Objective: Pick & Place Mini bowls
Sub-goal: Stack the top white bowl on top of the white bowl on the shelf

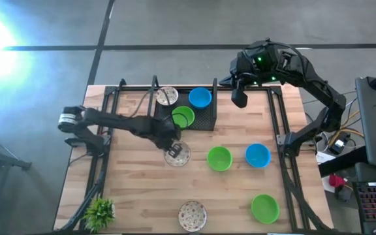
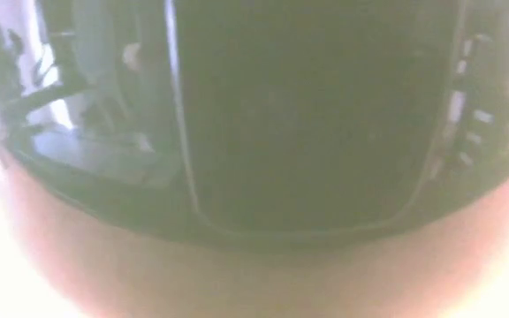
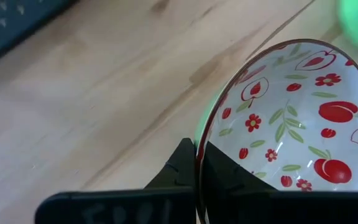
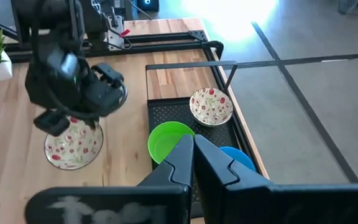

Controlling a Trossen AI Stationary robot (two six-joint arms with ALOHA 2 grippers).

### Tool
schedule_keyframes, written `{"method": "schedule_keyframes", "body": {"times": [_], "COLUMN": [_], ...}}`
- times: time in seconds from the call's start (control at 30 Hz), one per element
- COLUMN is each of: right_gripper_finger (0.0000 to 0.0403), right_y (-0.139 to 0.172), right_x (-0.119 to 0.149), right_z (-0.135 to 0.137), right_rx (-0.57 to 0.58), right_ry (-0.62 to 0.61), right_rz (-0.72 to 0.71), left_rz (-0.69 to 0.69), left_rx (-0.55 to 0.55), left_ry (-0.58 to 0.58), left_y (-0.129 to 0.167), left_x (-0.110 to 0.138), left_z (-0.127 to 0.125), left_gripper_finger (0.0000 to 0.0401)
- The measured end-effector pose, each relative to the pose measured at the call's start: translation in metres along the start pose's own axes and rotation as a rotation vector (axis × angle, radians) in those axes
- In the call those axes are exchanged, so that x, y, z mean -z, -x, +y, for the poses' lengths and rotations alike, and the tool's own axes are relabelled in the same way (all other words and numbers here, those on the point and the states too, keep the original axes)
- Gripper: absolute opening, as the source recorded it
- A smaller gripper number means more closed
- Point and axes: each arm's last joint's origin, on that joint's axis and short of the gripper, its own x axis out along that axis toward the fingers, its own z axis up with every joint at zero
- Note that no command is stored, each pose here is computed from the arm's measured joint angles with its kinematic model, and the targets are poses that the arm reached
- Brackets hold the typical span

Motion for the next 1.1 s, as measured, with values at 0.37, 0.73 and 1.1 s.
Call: {"method": "schedule_keyframes", "body": {"times": [0.37,0.73,1.1], "right_gripper_finger": [0.0008,0.0008,0.0008], "right_y": [0.000,0.000,0.000], "right_x": [0.000,0.000,0.000], "right_z": [0.000,0.000,0.000], "right_rx": [0.000,0.000,0.000], "right_ry": [0.005,0.012,0.010], "right_rz": [-0.001,-0.002,-0.001], "left_rz": [-0.085,-0.121,-0.080], "left_rx": [0.018,0.011,0.030], "left_ry": [-0.019,-0.167,-0.271], "left_y": [0.075,0.124,0.121], "left_x": [-0.038,-0.100,-0.146], "left_z": [0.025,0.063,0.109], "left_gripper_finger": [0.0002,0.0002,0.0002]}}
